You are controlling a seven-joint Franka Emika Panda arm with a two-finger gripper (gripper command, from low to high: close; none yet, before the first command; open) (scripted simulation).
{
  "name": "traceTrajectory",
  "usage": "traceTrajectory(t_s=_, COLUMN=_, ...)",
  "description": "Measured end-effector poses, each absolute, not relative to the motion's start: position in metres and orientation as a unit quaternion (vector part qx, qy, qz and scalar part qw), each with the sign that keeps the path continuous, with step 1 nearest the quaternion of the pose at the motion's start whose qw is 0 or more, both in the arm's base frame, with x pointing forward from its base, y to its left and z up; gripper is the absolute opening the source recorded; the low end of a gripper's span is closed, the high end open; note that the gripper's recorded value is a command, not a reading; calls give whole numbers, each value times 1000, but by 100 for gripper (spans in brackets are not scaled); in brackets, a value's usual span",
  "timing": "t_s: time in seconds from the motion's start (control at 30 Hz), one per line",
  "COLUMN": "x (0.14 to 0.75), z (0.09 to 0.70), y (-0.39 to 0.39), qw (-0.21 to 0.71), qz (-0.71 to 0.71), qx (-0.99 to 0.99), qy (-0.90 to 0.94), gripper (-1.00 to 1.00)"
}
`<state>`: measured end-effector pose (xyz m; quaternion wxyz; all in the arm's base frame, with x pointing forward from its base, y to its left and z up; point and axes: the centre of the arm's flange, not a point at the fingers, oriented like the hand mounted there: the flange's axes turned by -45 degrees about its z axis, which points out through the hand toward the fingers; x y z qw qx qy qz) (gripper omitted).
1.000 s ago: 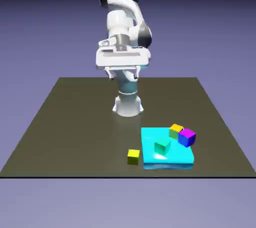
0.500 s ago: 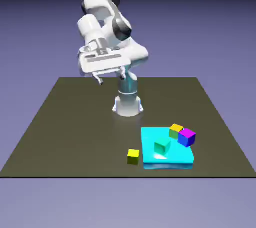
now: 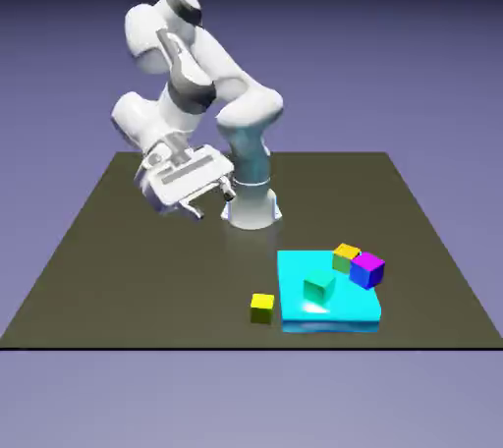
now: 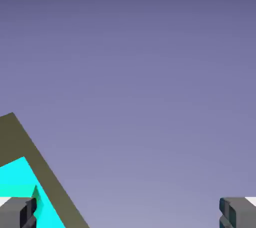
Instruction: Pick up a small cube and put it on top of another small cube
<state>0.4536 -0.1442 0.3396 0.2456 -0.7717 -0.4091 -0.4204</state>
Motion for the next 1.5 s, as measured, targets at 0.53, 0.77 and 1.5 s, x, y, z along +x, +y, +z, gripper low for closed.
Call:
traceTrajectory(t_s=0.53, x=447, z=148, y=-123, qw=349, qz=-431, qx=-656, qy=-513, gripper=0)
traceTrajectory(t_s=0.77, x=434, z=84, y=-100, qw=368, qz=-433, qx=-626, qy=-534, gripper=0)
traceTrajectory(t_s=1.5, x=449, z=210, y=19, qw=382, qz=-421, qx=-608, qy=-554, gripper=-100)
